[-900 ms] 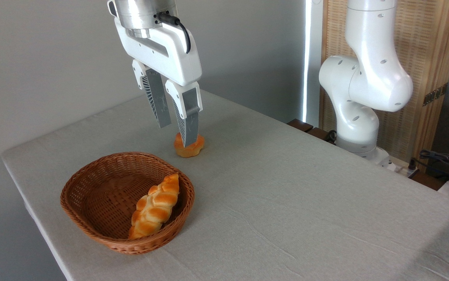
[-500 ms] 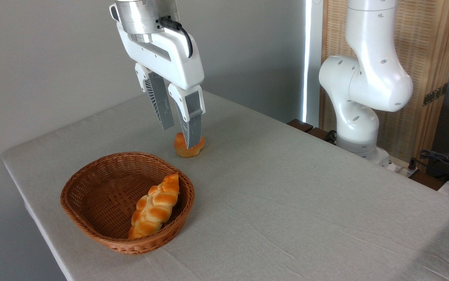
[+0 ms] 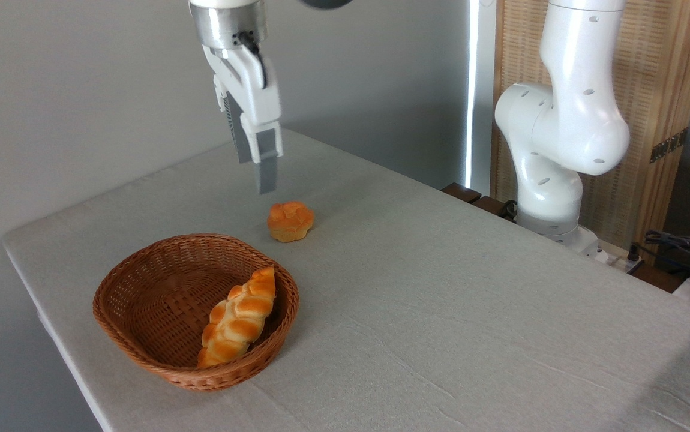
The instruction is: Put bread into the basket
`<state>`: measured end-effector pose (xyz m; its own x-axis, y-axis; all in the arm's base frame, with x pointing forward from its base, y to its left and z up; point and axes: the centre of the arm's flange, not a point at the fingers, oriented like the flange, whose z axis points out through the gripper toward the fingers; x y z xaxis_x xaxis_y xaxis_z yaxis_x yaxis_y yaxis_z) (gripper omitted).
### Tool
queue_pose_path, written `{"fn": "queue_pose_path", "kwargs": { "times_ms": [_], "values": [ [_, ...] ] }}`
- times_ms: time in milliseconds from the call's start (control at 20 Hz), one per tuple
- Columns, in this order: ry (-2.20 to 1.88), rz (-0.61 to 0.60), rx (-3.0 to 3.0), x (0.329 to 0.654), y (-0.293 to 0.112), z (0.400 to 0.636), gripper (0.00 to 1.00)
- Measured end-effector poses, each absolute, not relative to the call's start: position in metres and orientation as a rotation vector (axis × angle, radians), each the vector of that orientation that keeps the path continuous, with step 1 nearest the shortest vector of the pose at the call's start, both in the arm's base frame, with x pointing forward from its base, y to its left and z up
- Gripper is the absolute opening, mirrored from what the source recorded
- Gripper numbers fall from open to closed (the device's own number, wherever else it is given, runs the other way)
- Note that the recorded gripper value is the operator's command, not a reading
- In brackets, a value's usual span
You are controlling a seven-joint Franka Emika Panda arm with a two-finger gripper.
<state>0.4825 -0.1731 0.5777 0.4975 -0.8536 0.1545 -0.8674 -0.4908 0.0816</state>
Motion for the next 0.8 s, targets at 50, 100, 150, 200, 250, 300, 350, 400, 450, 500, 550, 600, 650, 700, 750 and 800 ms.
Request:
{"fn": "queue_pose_path", "kwargs": {
  "times_ms": [50, 100, 150, 200, 250, 300, 350, 400, 450, 500, 550, 600, 650, 700, 750, 800],
  "values": [
    [-1.548, 0.163, 2.557, 0.473, -0.199, 0.565, 1.0],
    [-1.591, 0.186, 2.534, 0.465, -0.22, 0.55, 1.0],
    [-1.634, 0.199, 2.51, 0.454, -0.238, 0.53, 1.0],
    [-1.669, 0.197, 2.492, 0.443, -0.252, 0.51, 1.0],
    [-1.697, 0.179, 2.479, 0.432, -0.261, 0.49, 1.0],
    [-1.723, 0.152, 2.467, 0.421, -0.266, 0.472, 1.0],
    [-1.745, 0.125, 2.457, 0.412, -0.27, 0.458, 1.0],
    [-1.765, 0.101, 2.447, 0.404, -0.272, 0.448, 1.0],
    [-1.784, 0.084, 2.436, 0.399, -0.272, 0.442, 1.0],
    [-1.802, 0.075, 2.424, 0.396, -0.272, 0.439, 1.0],
    [-1.828, 0.075, 2.406, 0.395, -0.271, 0.438, 1.0],
    [-1.852, 0.079, 2.389, 0.395, -0.27, 0.437, 1.0],
    [-1.871, 0.088, 2.376, 0.395, -0.269, 0.436, 0.93],
    [-1.88, 0.098, 2.371, 0.395, -0.269, 0.434, 0.84],
    [-1.882, 0.105, 2.372, 0.395, -0.268, 0.431, 0.76],
    [-1.881, 0.111, 2.375, 0.394, -0.267, 0.427, 0.75]
  ]
}}
